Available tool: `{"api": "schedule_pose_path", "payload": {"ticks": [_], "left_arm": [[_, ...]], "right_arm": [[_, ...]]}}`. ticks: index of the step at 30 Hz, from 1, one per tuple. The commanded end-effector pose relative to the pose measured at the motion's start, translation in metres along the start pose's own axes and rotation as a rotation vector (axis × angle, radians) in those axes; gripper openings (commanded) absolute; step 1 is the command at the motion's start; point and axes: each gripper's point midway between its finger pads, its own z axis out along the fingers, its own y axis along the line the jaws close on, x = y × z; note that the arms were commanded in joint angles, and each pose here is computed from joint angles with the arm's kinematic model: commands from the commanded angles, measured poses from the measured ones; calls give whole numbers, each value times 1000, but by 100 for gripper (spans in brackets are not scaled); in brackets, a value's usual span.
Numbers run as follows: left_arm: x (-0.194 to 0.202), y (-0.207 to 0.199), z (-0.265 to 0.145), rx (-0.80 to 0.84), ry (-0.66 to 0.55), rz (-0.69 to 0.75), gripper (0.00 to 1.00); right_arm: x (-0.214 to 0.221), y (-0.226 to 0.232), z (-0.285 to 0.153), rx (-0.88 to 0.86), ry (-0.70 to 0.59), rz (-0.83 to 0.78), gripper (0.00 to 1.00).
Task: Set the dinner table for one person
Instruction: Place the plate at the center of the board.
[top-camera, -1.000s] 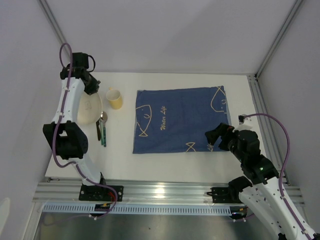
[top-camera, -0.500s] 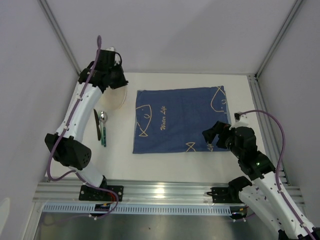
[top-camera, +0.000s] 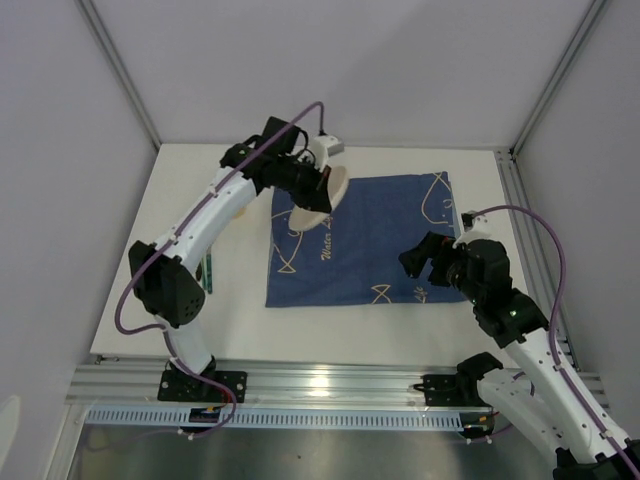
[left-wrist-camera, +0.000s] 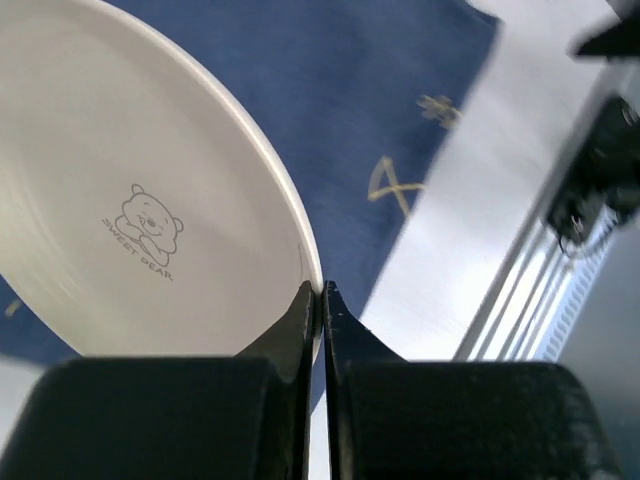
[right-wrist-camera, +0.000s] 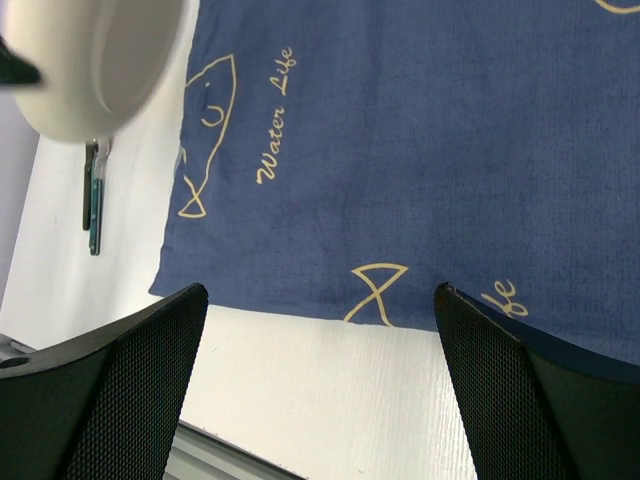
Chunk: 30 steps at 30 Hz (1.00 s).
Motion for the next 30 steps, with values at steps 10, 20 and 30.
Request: {"api": "schedule_pose_path", "payload": {"ticks": [10, 20, 30], "left_arm": [[118, -119, 61, 284, 303, 518, 0], [152, -104, 62, 173, 340, 658, 0], [168, -88, 74, 88, 382, 686, 1]], "right_arm": [[-25, 24, -1, -63, -23, -51, 99], [-21, 23, -3, -62, -13, -36, 100], [-25, 24, -6, -61, -31, -32, 99]]}}
